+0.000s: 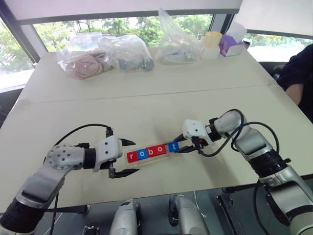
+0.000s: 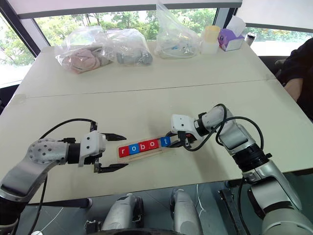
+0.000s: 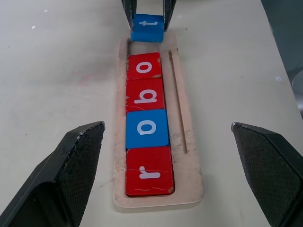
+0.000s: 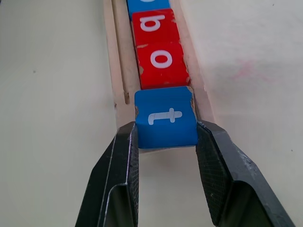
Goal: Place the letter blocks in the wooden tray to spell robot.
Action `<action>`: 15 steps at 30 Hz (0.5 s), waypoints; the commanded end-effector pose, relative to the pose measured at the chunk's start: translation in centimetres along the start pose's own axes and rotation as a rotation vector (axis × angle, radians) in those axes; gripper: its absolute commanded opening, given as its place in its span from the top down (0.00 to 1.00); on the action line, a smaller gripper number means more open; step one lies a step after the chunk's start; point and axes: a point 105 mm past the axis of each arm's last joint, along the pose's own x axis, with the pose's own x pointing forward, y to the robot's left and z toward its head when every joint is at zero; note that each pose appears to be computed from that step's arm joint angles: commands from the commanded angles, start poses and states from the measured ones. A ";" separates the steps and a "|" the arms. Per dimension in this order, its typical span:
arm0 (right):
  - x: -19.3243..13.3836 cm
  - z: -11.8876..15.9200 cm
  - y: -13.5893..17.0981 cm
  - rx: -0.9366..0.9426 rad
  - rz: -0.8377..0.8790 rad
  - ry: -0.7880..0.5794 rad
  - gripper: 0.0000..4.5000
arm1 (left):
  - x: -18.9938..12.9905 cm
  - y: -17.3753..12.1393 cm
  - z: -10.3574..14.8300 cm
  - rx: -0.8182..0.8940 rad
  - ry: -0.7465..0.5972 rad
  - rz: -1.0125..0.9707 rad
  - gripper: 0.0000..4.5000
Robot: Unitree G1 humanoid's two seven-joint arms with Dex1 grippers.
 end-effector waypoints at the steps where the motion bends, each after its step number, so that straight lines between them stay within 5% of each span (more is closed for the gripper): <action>1: -0.1 0.8 -0.5 -0.050 0.002 -0.006 0.75 | -0.4 0.3 0.9 0.032 -0.017 0.024 0.00; 15: 0.3 1.0 -1.1 -0.070 0.008 -0.004 0.75 | -0.3 0.1 0.9 0.026 -0.020 0.030 0.00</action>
